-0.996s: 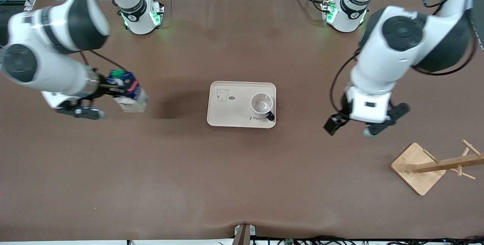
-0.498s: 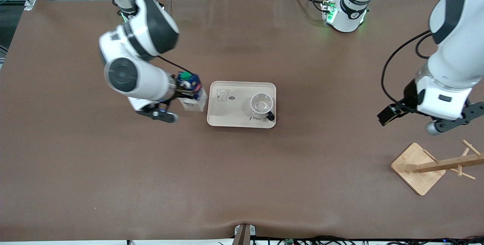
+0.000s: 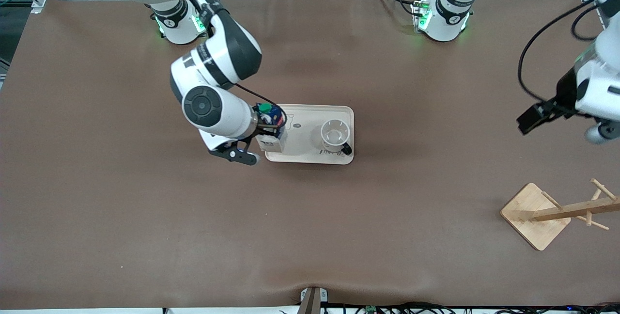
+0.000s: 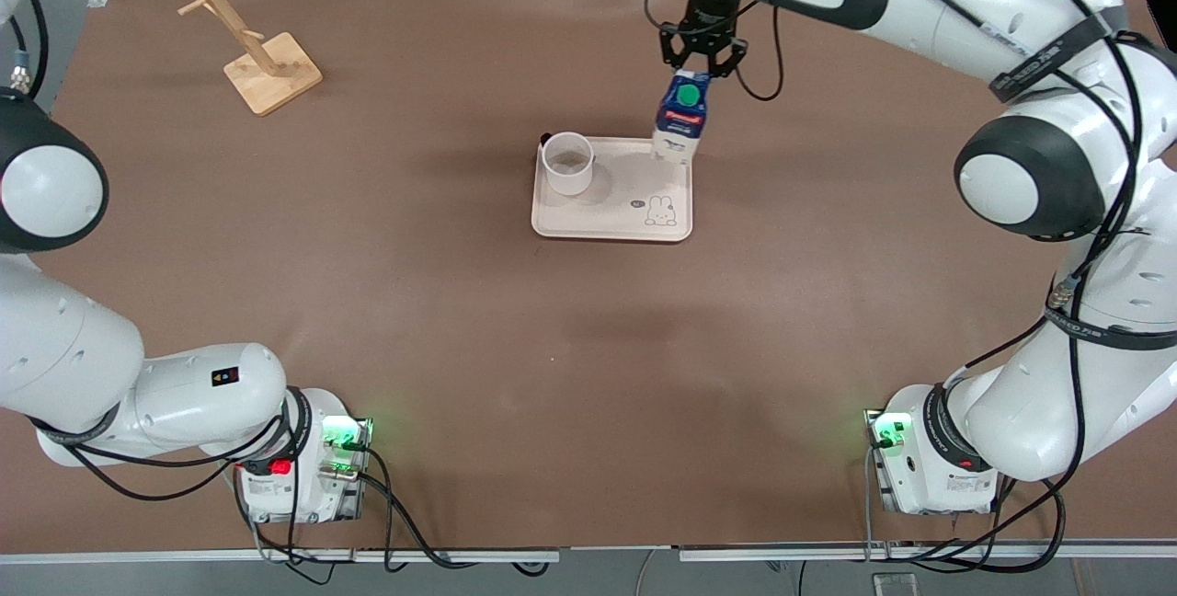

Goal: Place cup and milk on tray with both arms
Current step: 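Lower the milk onto the tray with the right gripper while the left gripper retracts, then open the right gripper and withdraw it from the milk carton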

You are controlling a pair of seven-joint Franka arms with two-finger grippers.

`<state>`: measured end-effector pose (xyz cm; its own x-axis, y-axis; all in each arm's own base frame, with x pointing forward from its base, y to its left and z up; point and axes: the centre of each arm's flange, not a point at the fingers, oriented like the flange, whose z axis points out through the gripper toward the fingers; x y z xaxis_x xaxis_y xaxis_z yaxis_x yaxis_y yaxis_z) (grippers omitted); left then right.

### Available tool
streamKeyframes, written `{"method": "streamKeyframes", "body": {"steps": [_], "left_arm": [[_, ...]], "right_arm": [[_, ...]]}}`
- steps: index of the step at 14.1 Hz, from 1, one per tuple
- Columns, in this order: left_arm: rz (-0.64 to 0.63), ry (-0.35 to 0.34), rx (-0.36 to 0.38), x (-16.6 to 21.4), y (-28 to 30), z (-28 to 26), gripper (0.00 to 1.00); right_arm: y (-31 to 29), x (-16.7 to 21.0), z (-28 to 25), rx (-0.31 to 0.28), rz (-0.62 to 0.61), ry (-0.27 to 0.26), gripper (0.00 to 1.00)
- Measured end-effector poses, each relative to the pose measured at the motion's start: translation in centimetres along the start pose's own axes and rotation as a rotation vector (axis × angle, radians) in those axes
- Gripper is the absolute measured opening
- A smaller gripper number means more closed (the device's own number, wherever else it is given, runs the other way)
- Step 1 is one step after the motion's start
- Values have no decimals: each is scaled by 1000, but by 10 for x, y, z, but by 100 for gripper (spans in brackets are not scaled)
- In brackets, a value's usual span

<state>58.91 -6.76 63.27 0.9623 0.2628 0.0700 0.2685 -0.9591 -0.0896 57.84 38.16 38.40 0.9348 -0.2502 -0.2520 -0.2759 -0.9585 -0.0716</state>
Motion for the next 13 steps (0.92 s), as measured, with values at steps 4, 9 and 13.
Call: {"method": "streamKeyframes", "body": {"steps": [4, 9, 13], "left_arm": [[141, -53, -28, -12, -39, -12, 100], [191, -58, -11, -43, -39, -19, 100], [193, -75, -6, -45, -40, -11, 100]], "right_arm": [[-24, -16, 40, -23, -34, -13, 43], [-19, -20, 67, -66, -14, -48, 42], [-24, -28, 70, -71, -17, -49, 69]]}}
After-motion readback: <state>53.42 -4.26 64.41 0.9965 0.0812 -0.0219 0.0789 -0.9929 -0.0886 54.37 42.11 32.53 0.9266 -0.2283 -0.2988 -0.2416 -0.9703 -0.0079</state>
